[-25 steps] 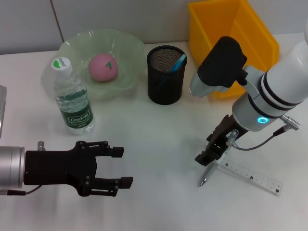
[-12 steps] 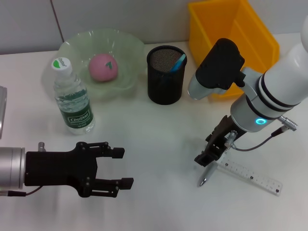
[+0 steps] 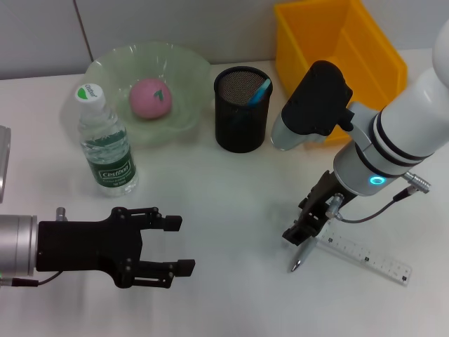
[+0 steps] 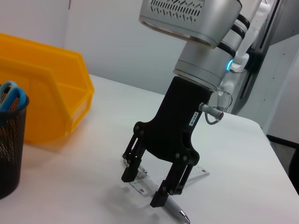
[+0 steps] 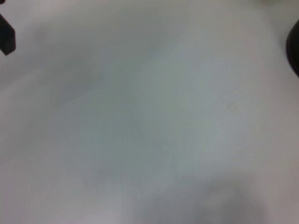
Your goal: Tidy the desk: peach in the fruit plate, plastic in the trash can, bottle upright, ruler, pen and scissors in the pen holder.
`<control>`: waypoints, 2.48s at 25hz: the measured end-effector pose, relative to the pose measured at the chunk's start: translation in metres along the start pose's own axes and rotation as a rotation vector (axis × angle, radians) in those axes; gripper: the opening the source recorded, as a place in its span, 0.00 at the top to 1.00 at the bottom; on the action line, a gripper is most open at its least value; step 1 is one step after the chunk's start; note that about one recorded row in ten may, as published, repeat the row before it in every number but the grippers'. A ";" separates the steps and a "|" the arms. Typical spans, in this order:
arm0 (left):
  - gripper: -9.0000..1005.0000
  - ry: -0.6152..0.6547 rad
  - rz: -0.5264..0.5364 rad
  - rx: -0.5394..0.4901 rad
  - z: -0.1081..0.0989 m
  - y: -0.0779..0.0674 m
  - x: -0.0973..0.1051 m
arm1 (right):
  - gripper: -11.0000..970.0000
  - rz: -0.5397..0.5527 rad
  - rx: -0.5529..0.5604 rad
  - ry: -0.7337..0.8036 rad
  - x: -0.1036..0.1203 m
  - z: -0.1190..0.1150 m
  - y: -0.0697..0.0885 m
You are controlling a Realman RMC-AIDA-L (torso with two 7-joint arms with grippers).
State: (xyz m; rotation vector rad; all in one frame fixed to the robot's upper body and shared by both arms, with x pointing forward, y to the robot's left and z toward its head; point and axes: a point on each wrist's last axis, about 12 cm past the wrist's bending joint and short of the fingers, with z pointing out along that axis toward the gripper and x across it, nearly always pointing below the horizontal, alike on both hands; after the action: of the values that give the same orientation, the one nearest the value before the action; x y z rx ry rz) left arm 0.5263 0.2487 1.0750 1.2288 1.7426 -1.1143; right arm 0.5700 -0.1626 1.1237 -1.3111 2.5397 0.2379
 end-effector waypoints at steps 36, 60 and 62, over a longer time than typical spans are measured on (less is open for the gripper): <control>0.20 -0.011 -0.002 0.000 -0.001 -0.001 0.000 | 0.60 0.033 0.010 -0.106 -0.010 -0.033 -0.005; 0.20 -0.011 0.016 0.006 0.000 0.000 -0.003 | 0.59 0.049 0.140 -1.080 -0.046 -0.119 -0.045; 0.20 -0.011 0.016 0.006 0.000 0.000 -0.002 | 0.59 0.054 0.136 -1.098 -0.048 -0.114 -0.049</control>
State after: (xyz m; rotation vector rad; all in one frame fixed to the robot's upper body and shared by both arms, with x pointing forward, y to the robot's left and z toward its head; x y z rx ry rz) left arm 0.5272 0.2478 1.0771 1.2358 1.7200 -1.1160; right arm 0.6183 -0.1843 1.2456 -0.7204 1.6036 0.5859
